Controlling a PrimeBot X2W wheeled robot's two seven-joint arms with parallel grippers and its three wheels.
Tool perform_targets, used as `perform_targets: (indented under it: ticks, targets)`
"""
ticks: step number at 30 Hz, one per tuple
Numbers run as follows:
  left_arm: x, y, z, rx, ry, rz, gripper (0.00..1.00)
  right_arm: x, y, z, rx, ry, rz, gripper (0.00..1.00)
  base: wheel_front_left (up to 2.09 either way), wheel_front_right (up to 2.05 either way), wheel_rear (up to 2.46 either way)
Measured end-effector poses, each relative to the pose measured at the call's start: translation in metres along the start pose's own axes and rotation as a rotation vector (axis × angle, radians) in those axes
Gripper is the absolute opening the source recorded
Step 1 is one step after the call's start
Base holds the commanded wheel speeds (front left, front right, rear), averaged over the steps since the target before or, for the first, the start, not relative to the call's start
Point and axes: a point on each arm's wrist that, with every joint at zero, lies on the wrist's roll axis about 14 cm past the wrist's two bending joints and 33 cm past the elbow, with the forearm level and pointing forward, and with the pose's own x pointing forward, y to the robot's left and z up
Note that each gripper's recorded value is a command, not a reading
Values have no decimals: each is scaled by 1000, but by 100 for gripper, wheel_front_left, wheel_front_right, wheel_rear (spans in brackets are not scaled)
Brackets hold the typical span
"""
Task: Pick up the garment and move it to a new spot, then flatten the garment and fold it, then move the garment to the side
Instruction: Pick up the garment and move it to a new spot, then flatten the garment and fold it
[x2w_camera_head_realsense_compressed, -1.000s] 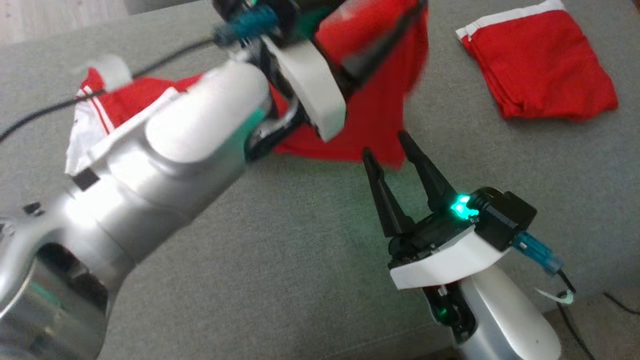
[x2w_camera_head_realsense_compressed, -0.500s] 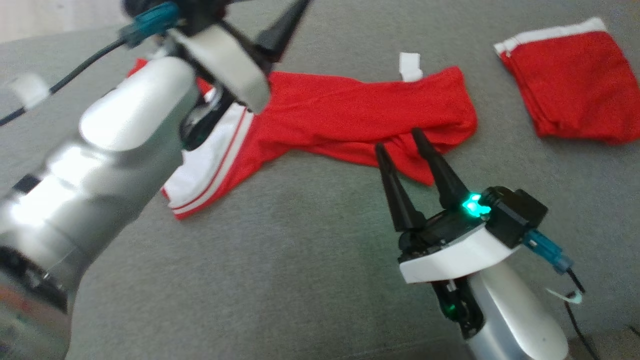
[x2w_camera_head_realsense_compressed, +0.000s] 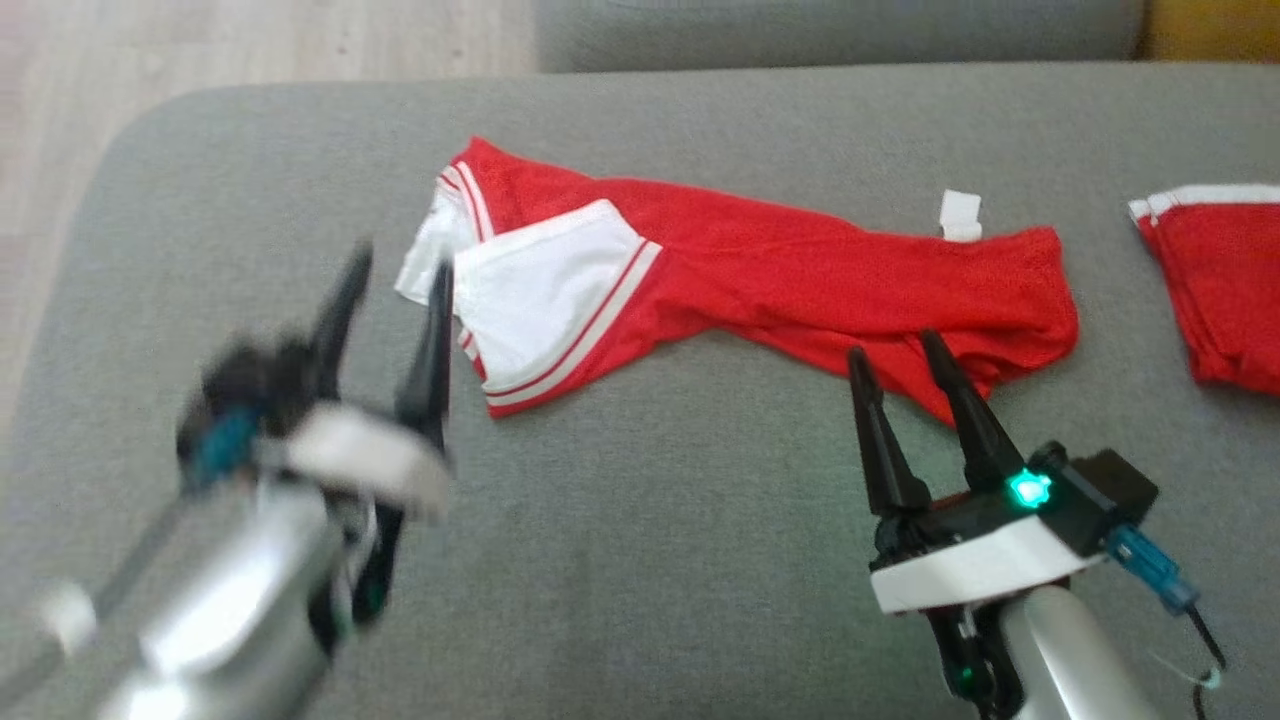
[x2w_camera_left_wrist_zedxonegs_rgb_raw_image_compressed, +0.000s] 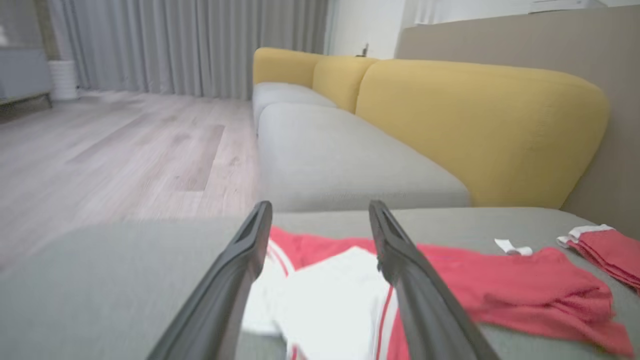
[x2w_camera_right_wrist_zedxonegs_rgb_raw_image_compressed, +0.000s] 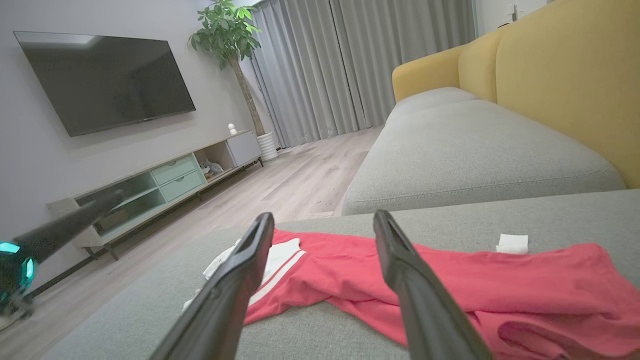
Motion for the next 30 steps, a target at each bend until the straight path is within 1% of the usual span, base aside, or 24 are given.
perform_targets:
  ticks: [4,6,8,12,16,19,22,30]
  targets:
    - [-51,6,-43,-75,71,106,100,-5,4,-2,4,5,4,100,0,0,0]
    - [-66,1,-61,-93,104,123,100,-5,5,-1,4,3,6,100,0,0,0]
    - [-71,-4,-69,-88,116,123,100,-7,4,-2,7,7,4,100,0,0,0]
    - [-59,-5,-59,-90,72,112,100,-8,6,-3,9,11,6,100,0,0,0]
    - [-46,-4,-62,-67,81,84,100,-10,-1,-5,11,17,-14,100,0,0,0]
    - [-31,0,-69,-43,107,71,100,-10,-6,-10,17,31,-29,100,0,0,0]
    - [-13,7,-78,-11,169,59,100,-9,-11,-16,21,48,-42,100,0,0,0]
    - [35,21,-102,25,281,29,100,1,-31,-29,27,75,-81,100,0,0,0]
